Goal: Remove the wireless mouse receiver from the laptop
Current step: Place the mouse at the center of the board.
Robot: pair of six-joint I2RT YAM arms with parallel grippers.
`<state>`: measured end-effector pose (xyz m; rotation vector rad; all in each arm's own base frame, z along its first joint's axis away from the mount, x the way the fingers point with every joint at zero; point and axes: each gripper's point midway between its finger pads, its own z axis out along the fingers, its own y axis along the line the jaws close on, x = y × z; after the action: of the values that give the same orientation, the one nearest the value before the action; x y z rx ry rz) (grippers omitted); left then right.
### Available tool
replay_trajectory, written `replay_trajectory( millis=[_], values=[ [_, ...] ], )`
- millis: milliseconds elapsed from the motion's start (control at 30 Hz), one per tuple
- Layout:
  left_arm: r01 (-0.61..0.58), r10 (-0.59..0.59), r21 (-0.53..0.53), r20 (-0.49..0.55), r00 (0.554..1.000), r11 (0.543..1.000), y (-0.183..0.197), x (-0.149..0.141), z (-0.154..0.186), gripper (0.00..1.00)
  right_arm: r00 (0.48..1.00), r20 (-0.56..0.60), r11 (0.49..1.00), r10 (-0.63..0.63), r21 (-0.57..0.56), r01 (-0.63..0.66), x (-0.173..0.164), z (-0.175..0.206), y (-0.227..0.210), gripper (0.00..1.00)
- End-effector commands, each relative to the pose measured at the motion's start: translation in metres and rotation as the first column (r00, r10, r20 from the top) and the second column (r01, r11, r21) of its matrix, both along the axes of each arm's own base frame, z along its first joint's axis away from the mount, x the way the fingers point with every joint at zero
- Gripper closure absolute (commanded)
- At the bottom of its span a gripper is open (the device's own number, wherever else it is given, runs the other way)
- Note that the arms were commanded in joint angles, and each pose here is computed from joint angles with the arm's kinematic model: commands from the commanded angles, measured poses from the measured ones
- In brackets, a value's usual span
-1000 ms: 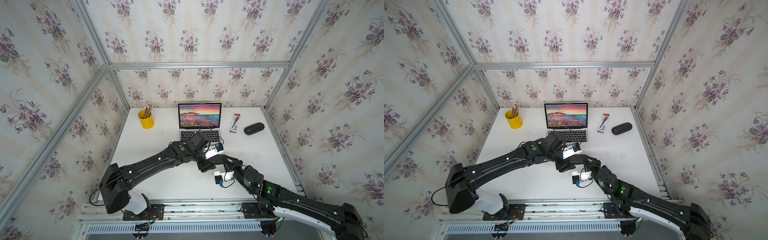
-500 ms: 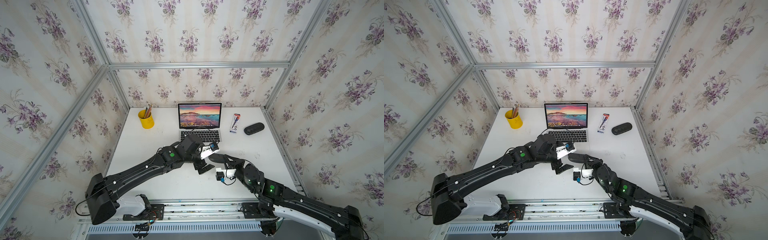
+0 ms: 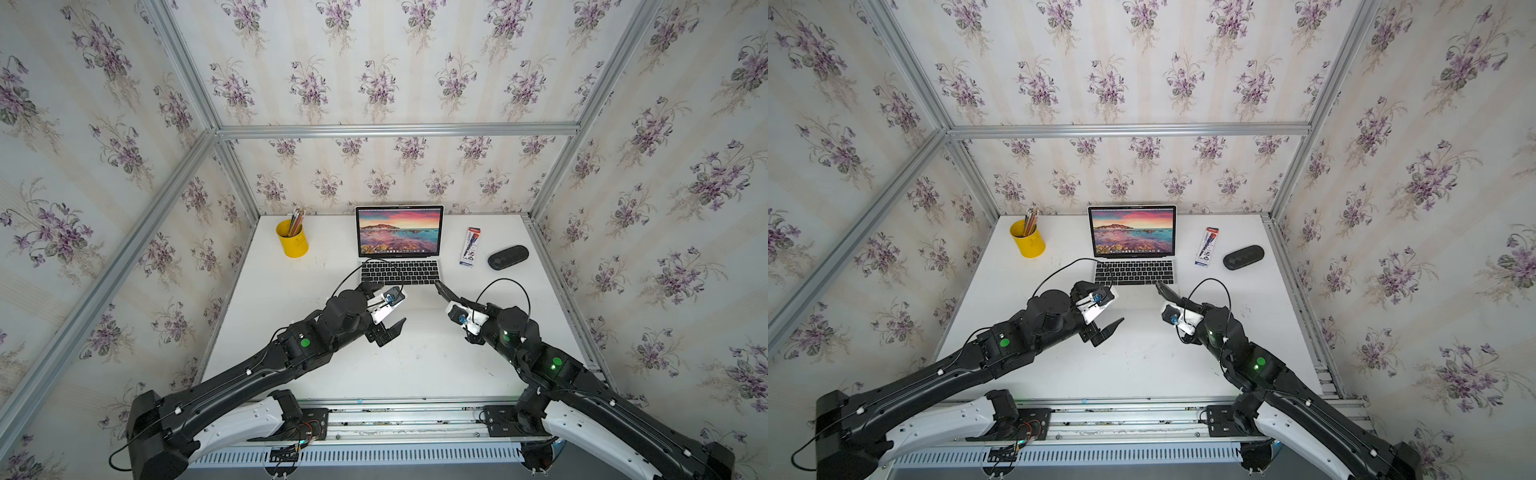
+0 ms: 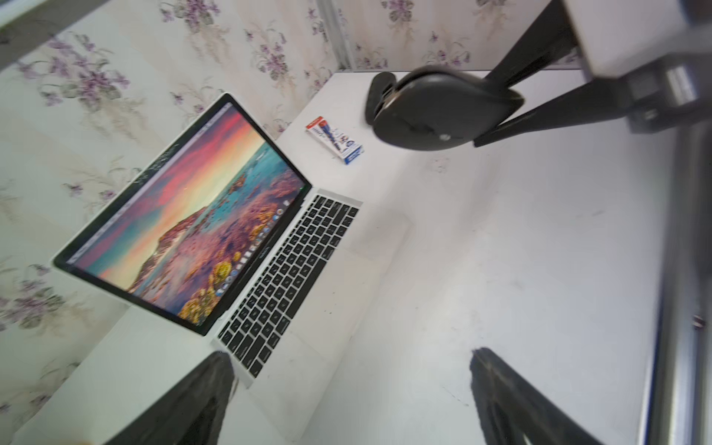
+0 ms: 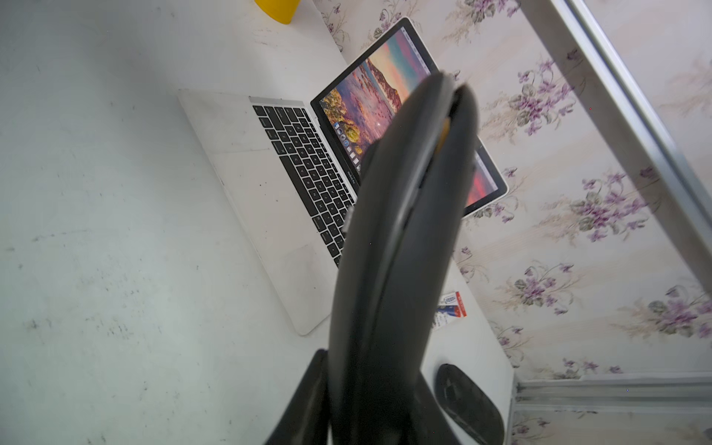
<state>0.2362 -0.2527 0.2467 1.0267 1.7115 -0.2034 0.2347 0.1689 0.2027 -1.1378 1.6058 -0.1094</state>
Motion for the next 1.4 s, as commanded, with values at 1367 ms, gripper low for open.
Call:
replay_trajectory(
  millis=[1367],
  values=[
    [-0.611,0.611,0.068,0.011,0.791,0.789,0.096,0.065,-0.009,0.01,0.359,-0.917,0.504,0.173,0.395,0.768,0.093,-0.161,-0.052,1.00]
  ],
)
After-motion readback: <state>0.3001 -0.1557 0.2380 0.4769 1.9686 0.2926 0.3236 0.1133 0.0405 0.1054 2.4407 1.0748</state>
